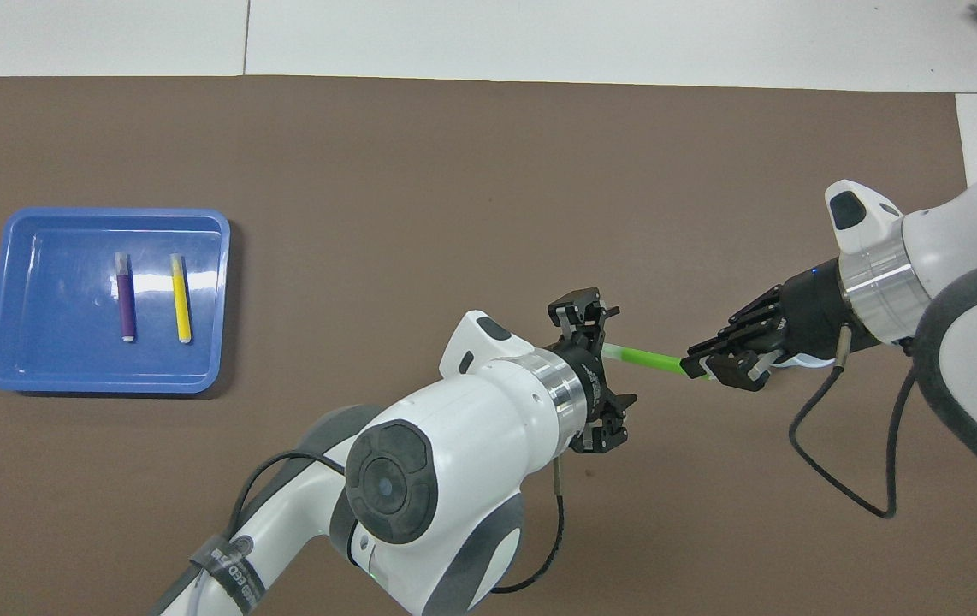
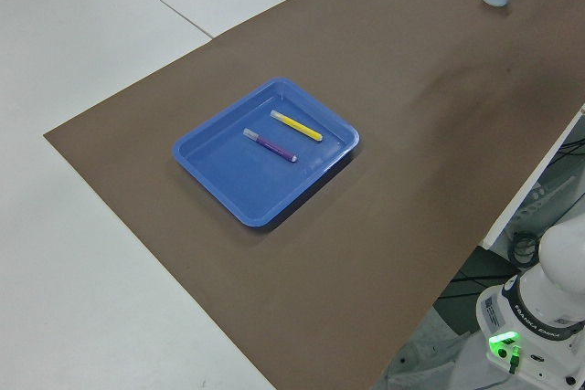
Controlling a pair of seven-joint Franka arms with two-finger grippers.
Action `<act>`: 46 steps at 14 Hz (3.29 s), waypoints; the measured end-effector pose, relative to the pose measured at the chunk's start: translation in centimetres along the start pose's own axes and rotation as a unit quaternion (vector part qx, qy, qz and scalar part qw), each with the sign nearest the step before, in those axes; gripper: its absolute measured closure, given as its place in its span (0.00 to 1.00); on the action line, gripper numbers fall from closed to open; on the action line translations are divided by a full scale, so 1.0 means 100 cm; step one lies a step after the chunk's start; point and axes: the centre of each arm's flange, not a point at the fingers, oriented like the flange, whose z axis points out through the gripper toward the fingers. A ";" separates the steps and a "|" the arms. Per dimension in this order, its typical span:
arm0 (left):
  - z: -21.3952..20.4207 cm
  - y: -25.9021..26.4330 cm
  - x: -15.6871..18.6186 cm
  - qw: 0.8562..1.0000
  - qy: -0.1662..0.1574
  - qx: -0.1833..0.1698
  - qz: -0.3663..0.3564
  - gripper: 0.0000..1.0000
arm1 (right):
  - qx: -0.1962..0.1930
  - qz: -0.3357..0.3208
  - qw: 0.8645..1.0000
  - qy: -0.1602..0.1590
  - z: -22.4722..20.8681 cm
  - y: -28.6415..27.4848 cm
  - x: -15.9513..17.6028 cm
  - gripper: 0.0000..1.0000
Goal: Right arm passes pens to left for tray arrangement
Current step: 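Grasp the green pen with the left gripper and open the right gripper, then carry the green pen to the tray with the left gripper while the right gripper returns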
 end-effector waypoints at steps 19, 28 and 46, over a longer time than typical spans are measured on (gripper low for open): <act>0.000 -0.013 -0.015 0.999 0.019 0.045 0.014 0.78 | 0.027 -0.037 0.999 0.025 0.003 -0.011 0.010 0.85; -0.009 -0.001 -0.014 0.996 0.056 0.057 0.043 0.83 | 0.026 -0.037 0.999 0.027 0.001 -0.011 0.010 0.99; -0.214 0.190 0.295 0.851 0.149 0.273 0.424 0.83 | -0.114 0.076 0.991 -0.007 -0.054 -0.002 0.004 0.00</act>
